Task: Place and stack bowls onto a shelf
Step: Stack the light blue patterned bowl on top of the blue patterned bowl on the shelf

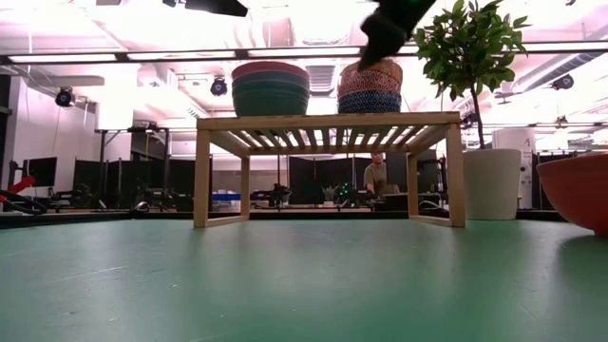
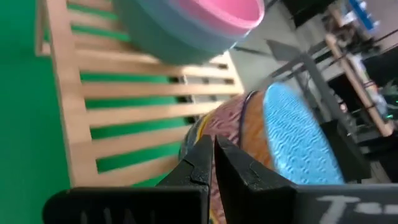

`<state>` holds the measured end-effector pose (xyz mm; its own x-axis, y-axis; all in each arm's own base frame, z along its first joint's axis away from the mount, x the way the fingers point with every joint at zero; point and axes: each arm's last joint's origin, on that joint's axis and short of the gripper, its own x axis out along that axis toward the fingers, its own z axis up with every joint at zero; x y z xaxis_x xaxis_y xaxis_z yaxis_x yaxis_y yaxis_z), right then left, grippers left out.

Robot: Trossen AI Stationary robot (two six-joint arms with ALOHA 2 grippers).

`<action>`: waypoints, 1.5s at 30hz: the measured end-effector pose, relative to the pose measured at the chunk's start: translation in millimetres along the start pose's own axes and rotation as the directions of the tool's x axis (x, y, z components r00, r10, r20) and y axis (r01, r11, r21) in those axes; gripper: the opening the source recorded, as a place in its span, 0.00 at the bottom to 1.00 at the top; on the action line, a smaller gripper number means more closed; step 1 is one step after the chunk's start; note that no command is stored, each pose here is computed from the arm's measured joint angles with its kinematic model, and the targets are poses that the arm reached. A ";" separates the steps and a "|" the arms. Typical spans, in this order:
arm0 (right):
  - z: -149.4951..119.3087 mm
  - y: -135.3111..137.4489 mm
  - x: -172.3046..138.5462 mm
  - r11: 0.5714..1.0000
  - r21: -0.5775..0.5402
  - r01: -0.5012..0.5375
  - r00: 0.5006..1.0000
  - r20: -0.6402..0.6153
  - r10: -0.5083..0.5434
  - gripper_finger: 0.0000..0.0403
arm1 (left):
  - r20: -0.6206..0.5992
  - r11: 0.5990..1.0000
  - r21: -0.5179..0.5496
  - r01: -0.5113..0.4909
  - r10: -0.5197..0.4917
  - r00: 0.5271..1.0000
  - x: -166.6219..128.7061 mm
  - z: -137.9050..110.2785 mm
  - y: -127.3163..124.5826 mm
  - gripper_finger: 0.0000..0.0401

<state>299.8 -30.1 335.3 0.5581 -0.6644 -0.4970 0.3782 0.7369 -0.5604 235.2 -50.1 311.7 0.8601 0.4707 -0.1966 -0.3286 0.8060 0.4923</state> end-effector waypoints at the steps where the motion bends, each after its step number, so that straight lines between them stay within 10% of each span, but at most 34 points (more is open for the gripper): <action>1: 1.6 -0.7 -1.1 1.000 -0.002 0.016 1.000 0.008 -0.016 0.02 | 0.000 1.000 0.000 0.000 0.000 1.000 0.0 0.0 0.0 0.12; 29: 9.5 -6.2 -15.2 0.998 -0.007 0.061 0.998 0.031 -0.060 0.02 | 0.000 1.000 0.000 0.000 0.000 1.000 0.0 0.0 0.0 0.12; 45: 9.5 -80.2 -23.8 0.940 0.027 -0.341 0.939 -0.041 0.342 0.33 | -0.084 1.000 0.013 0.026 -0.025 0.996 -3.5 -10.3 0.2 0.12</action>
<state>263.2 -72.2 398.4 0.6234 -0.3766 -0.6853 0.1844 0.9225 -0.3392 228.1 -47.9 303.8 0.8321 0.4791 -0.2794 -0.3010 0.8133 0.4980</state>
